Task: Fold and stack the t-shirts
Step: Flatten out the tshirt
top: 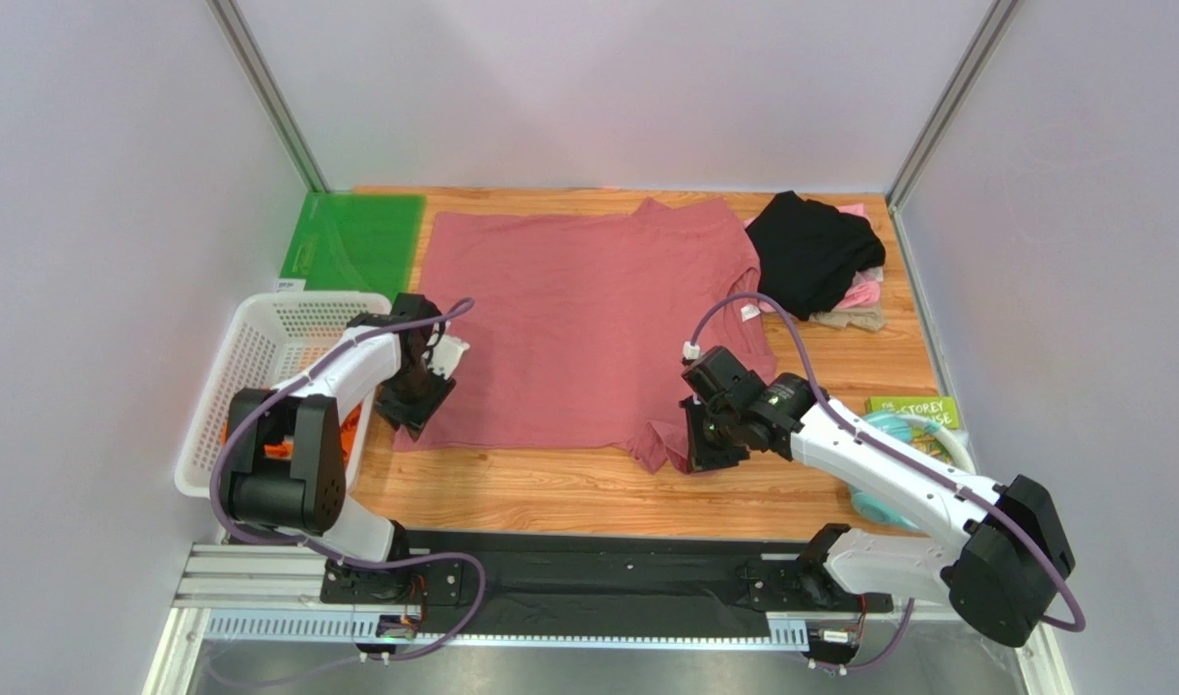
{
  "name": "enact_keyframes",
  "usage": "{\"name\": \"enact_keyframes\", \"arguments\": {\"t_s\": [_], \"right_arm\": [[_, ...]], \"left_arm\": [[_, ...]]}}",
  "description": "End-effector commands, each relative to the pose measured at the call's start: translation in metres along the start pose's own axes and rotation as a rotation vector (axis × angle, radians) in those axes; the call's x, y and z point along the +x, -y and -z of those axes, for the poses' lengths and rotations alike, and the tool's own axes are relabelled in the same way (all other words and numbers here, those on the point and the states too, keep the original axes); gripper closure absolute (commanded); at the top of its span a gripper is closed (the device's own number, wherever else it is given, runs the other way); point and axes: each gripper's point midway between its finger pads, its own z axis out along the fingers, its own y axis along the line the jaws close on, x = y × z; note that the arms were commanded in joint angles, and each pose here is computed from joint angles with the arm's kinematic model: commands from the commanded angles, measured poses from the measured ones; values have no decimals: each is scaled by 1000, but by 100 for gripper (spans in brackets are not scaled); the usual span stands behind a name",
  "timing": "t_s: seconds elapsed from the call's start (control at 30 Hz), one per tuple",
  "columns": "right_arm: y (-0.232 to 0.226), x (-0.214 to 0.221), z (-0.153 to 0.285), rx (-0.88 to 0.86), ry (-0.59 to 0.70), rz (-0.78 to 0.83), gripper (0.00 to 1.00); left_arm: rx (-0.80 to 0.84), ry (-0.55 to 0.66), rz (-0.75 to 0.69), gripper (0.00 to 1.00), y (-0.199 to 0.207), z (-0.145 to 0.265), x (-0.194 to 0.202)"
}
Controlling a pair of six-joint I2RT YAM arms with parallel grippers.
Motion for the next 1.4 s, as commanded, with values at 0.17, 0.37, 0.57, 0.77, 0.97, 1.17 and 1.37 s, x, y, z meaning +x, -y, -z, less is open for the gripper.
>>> {"name": "enact_keyframes", "arguments": {"t_s": [0.17, 0.37, 0.57, 0.77, 0.97, 1.17, 1.37], "right_arm": [[-9, -13, 11, -50, 56, 3, 100], [-4, -15, 18, -44, 74, -9, 100], [-4, -15, 19, -42, 73, -15, 100], [-5, -18, 22, -42, 79, -15, 100], [0, -19, 25, -17, 79, -19, 100], [11, -4, 45, 14, 58, -45, 100], [16, 30, 76, -29, 18, -127, 100]], "left_arm": [[-69, -52, -12, 53, -9, -2, 7], [-50, -102, -20, 53, -6, -15, 12], [-28, -121, -36, 52, -1, -20, 14], [13, -132, -49, 81, 6, -31, 14], [28, -97, -45, 100, 6, -25, 4], [34, -47, -60, 100, 6, -6, -1], [56, -10, -79, 100, 11, 11, 3]]}}
